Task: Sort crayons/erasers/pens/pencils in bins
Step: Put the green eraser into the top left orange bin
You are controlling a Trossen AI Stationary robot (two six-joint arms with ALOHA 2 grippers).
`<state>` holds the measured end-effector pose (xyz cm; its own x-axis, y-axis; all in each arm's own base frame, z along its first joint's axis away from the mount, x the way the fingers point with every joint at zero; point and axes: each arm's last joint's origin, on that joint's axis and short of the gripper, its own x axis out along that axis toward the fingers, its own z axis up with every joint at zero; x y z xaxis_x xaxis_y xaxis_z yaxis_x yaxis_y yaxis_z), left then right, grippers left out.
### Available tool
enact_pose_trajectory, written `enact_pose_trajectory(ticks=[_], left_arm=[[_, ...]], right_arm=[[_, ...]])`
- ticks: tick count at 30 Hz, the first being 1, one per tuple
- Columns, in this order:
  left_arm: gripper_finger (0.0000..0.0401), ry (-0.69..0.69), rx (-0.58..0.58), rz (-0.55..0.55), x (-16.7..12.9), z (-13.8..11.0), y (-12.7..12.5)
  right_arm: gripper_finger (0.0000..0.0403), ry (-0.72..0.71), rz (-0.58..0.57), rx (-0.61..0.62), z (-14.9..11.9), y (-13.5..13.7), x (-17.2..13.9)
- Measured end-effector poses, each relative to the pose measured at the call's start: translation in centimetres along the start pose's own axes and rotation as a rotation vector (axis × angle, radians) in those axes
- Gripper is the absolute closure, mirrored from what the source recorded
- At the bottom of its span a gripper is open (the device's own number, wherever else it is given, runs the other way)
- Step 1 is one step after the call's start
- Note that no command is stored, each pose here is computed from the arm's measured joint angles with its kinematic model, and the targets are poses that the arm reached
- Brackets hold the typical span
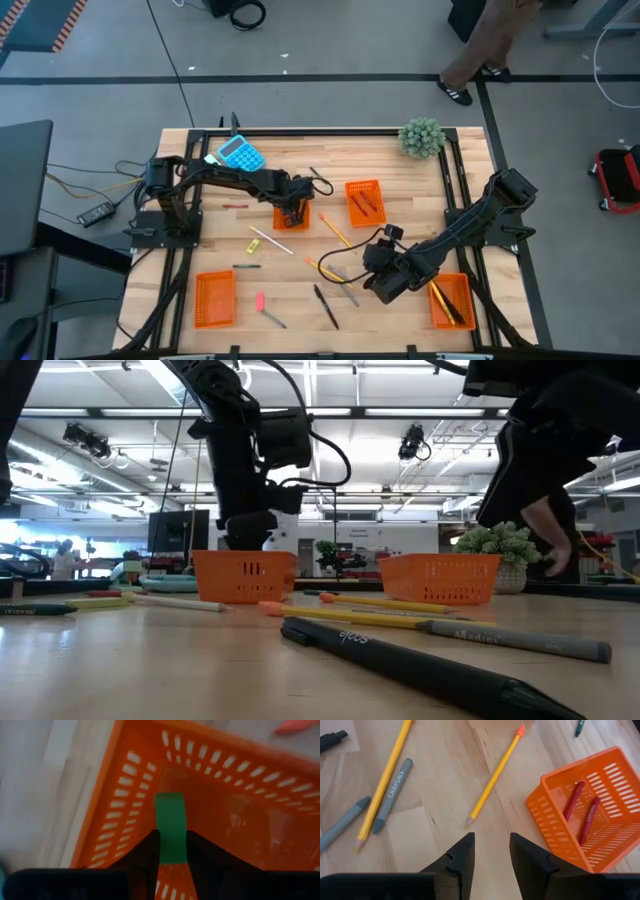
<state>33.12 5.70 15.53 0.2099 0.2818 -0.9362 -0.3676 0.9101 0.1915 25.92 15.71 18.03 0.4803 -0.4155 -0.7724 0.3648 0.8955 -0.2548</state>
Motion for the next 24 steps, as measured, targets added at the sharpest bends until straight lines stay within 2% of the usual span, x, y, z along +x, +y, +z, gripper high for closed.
enact_pose_trajectory(ticks=[15, 24], left_arm=[[0.0301, 0.029, 0.006, -0.010, 1.7, 0.0, -0.5], [0.0297, 0.032, 0.007, -0.007, 1.6, 0.0, -0.4]], right_arm=[[0.0274, -0.004, 0.004, -0.014, 0.0, 0.1, 0.0], [0.0274, -0.008, 0.000, -0.019, 0.1, 0.0, 0.0]])
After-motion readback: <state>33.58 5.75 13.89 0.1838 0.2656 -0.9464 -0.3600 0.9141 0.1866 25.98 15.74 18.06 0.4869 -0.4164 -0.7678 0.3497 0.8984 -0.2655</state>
